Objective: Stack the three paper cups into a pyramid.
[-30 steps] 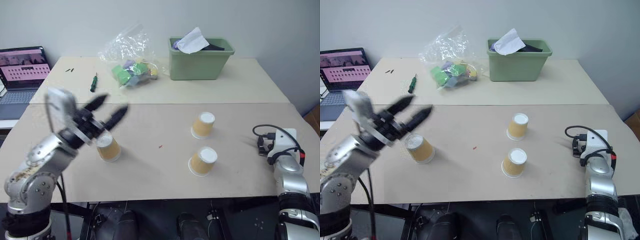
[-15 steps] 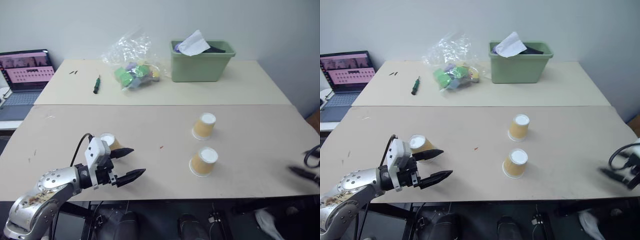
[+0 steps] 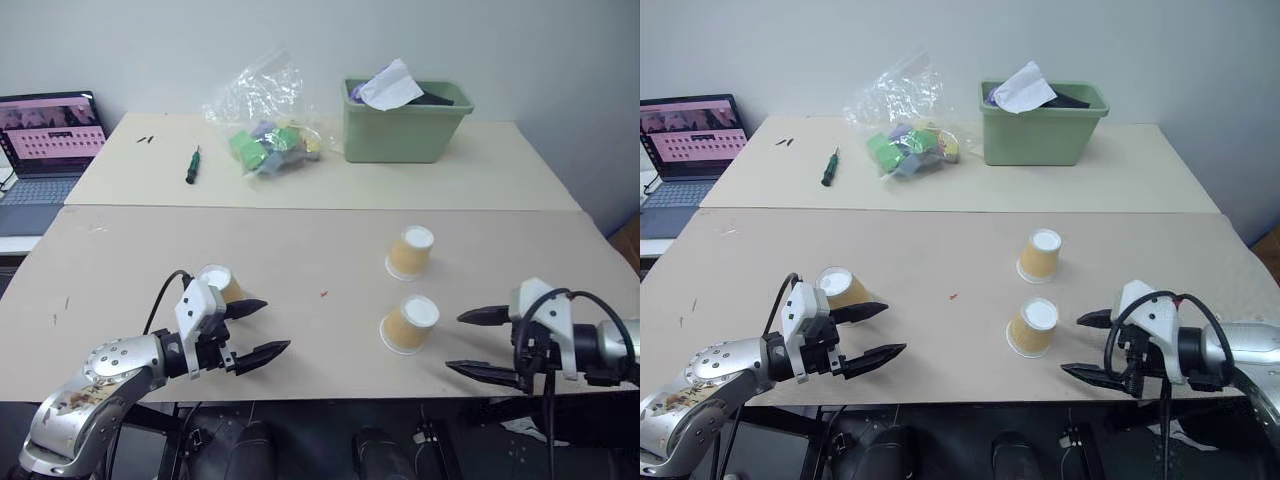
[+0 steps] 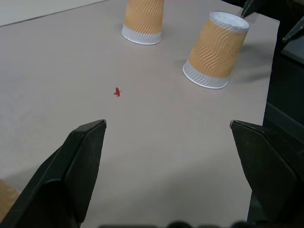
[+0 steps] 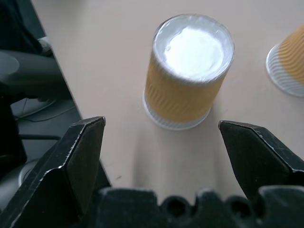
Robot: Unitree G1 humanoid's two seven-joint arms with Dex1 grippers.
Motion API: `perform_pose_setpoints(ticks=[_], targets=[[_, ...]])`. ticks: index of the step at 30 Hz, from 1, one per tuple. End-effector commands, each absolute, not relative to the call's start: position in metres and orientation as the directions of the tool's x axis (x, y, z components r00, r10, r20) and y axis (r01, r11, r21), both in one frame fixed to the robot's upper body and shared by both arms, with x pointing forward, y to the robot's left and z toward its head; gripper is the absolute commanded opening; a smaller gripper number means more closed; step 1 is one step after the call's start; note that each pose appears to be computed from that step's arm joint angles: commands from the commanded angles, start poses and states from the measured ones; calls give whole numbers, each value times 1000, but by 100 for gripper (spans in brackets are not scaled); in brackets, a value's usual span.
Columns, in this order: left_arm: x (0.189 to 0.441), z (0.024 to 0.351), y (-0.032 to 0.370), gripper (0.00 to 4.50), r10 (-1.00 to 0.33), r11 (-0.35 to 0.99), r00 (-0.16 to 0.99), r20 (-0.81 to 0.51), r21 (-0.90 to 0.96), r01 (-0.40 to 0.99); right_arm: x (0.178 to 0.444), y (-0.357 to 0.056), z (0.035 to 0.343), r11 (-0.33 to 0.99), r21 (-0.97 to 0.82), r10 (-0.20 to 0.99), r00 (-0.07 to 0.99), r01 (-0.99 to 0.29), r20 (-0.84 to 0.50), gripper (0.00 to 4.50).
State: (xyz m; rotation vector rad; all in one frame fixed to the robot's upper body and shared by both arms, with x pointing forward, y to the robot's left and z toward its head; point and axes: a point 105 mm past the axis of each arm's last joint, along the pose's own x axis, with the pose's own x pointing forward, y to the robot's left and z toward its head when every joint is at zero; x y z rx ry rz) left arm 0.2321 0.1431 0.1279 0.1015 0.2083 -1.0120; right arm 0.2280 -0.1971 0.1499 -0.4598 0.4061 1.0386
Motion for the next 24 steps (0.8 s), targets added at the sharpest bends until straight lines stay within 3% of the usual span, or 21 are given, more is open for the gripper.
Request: perform_pose_setpoints(ticks=[1,12,21,24], targets=[[230,137,141,447,-834,524,519,-188,26,851,238,-194,152,440,-210,709,481,-873,-516,450],[232,138,140,447,-820,550,545,-176,25,835,261,-163,149,406,-223,755,463,-886,-464,450],[238,139,144,447,-795,584,583,-170,45,810,266,-162,147,409,-216,754,461,-887,-468,450],[236,139,142,450,-795,584,582,-169,43,810,270,-161,151,420,-226,757,476,-879,-447,385]])
